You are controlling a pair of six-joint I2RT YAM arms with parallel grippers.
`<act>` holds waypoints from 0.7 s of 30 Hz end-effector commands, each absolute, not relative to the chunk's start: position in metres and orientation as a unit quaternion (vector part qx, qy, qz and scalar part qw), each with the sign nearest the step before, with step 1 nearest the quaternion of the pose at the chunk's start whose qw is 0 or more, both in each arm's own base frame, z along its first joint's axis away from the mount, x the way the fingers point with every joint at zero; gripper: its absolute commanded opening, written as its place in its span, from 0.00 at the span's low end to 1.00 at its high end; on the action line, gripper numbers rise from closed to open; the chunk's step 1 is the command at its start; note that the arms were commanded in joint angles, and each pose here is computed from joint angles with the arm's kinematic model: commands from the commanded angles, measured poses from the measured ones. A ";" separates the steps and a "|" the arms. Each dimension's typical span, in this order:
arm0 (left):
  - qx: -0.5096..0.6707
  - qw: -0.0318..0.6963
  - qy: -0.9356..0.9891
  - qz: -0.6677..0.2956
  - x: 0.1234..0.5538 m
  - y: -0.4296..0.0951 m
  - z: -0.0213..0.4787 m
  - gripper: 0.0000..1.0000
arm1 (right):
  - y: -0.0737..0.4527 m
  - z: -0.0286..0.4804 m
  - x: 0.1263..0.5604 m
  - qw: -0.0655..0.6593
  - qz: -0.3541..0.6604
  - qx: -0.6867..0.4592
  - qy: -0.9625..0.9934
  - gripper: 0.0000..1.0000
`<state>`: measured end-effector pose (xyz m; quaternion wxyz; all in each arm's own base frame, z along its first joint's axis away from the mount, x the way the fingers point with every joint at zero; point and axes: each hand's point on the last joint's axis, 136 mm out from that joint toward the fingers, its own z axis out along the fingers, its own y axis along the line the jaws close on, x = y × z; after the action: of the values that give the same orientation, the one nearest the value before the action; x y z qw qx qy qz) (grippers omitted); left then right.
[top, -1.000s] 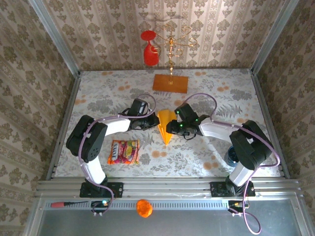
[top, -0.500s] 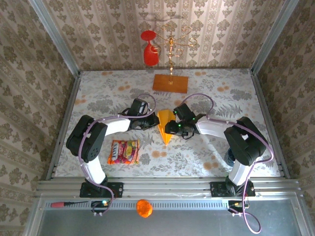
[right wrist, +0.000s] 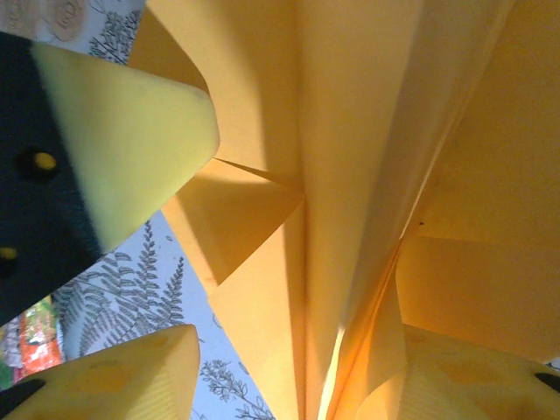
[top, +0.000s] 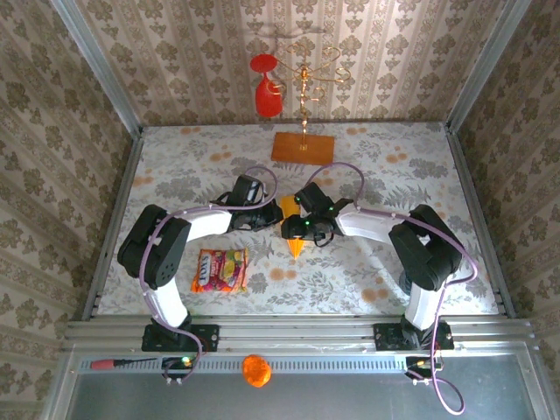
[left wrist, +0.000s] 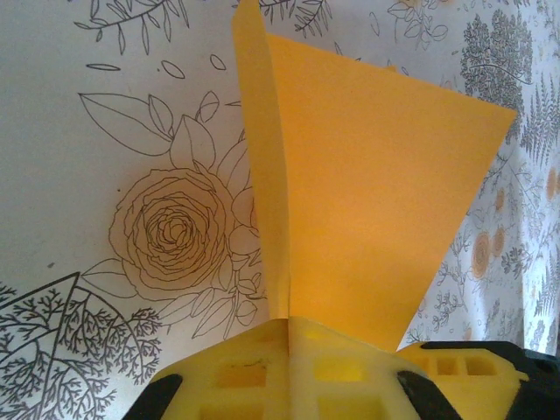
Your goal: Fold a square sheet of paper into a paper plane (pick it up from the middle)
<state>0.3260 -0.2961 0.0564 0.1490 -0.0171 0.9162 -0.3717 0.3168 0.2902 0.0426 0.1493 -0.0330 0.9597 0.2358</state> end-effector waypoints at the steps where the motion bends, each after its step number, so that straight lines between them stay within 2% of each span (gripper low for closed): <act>1: -0.012 0.146 0.913 -0.382 0.326 -0.302 0.066 0.07 | 0.278 0.031 0.315 0.142 0.186 -0.038 0.971 0.55; 7: -0.012 0.146 0.912 -0.382 0.325 -0.301 0.065 0.06 | 0.273 0.027 0.316 0.144 0.171 -0.028 0.974 0.47; 13: -0.014 0.146 0.913 -0.381 0.325 -0.300 0.064 0.07 | 0.269 0.025 0.318 0.148 0.158 -0.020 0.976 0.33; 21: -0.012 0.145 0.912 -0.383 0.324 -0.301 0.063 0.09 | 0.273 0.020 0.319 0.138 0.157 -0.016 0.978 0.35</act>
<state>0.3266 -0.2966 0.0573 0.1499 -0.0168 0.9157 -0.3725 0.3204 0.2753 0.0246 0.1437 -0.0193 0.9738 0.1754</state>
